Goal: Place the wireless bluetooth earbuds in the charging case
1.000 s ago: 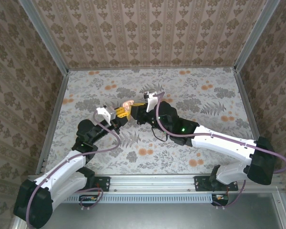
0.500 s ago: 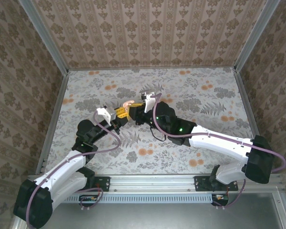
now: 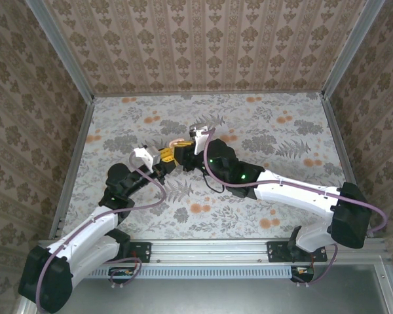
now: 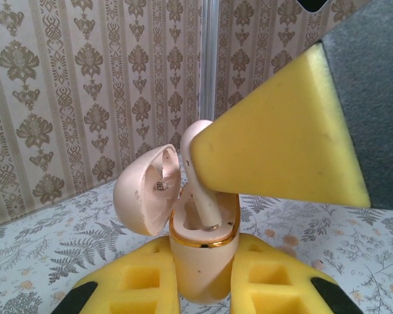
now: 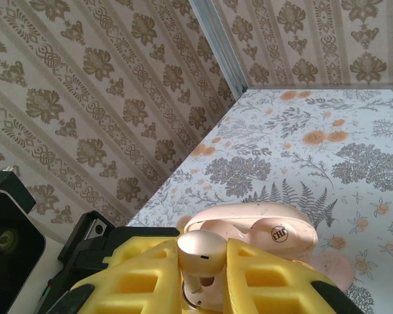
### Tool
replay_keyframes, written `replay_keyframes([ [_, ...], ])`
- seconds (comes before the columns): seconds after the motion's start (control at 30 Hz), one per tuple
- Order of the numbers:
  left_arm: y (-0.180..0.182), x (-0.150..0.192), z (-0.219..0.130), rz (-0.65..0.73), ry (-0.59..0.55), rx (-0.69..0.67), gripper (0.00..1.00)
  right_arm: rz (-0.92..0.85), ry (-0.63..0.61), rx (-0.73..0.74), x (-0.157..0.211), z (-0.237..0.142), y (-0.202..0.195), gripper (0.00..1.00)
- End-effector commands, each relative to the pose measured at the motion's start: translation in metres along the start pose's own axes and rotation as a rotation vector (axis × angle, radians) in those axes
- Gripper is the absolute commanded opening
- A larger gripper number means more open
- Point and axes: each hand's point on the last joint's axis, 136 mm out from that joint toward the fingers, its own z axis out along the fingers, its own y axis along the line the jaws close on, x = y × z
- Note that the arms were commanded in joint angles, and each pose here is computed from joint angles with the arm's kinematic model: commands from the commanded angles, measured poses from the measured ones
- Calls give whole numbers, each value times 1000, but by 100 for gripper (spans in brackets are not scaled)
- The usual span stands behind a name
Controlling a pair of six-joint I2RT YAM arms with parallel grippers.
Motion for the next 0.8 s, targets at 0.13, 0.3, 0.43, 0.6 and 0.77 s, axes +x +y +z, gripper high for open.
replay_keyframes([
  [0.13,-17,-28,-1,67,-85,77,0,-26,45,46,14,8,-8,19],
  [0.3,-18,-29,-2,68,-91,79,0,-35,37,75,14,7,-14,19],
  [0.43,-19,-31,-2,69,-94,80,0,-45,36,87,14,8,-16,19],
  [0.6,-20,-33,-2,74,-98,85,0,-67,36,103,15,8,-19,19],
  [0.77,-20,-35,0,75,-97,88,0,-81,37,112,16,9,-21,19],
])
